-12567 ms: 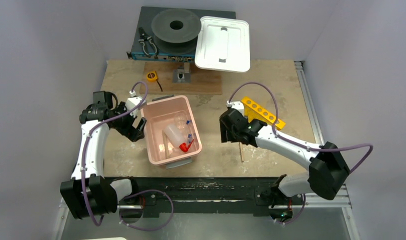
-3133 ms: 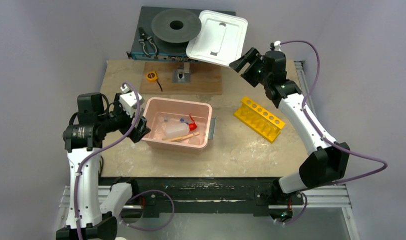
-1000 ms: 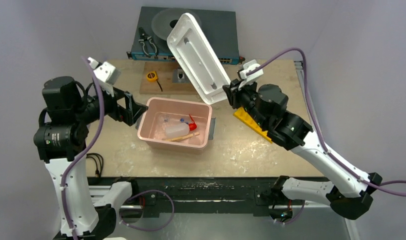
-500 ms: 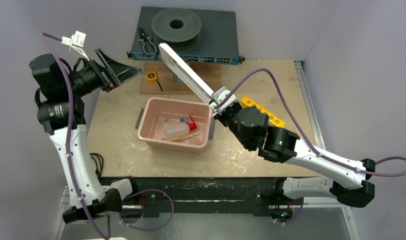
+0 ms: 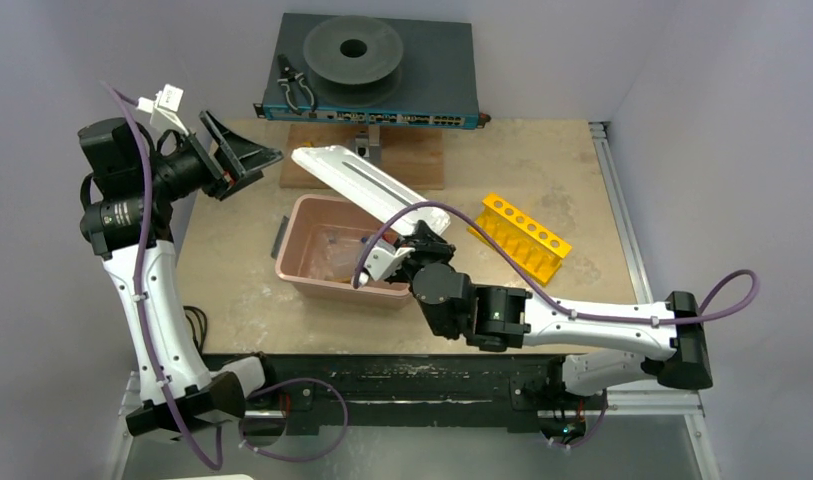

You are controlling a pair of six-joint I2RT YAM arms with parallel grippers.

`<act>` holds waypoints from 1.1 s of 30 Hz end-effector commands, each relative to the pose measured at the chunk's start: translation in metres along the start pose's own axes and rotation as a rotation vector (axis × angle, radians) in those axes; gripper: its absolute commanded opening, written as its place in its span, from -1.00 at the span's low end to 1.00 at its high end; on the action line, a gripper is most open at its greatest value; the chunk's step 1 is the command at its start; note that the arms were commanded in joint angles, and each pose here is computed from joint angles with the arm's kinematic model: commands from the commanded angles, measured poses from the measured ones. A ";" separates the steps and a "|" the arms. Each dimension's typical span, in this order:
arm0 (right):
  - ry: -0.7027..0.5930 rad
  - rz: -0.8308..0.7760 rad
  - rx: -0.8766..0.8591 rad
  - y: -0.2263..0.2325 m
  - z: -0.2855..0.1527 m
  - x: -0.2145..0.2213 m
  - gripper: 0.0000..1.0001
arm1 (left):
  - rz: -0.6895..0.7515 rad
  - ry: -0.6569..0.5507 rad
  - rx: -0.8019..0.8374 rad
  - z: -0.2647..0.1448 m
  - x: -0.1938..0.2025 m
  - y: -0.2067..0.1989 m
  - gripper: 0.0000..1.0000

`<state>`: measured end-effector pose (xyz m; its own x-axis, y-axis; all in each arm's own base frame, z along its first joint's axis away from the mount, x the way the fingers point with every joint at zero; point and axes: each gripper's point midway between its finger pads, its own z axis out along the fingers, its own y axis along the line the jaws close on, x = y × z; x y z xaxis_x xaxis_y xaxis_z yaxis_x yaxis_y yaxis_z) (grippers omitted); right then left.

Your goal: Organize the chemistry lab equipment

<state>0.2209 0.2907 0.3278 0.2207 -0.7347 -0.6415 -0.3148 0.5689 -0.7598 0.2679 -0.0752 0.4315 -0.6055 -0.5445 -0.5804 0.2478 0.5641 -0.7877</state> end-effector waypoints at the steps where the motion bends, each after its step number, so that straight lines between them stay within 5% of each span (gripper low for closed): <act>1: 0.002 -0.037 0.095 -0.011 -0.003 -0.007 -1.00 | -0.015 0.046 -0.105 0.002 0.010 0.038 1.00; 19: -0.012 -0.274 -0.163 0.135 -0.018 0.003 -1.00 | 0.371 0.127 -0.513 -0.017 0.028 0.159 1.00; 33: 0.032 -0.266 -0.258 0.164 -0.028 0.026 -0.35 | 0.499 0.166 -0.631 -0.025 0.031 0.198 1.00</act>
<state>0.1581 0.3507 0.1959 0.3161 -0.8941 -0.3173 -0.3981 0.1786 -0.8998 0.2727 0.0251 0.2632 -0.6774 -0.1251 -0.7249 0.0603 0.9727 -0.2242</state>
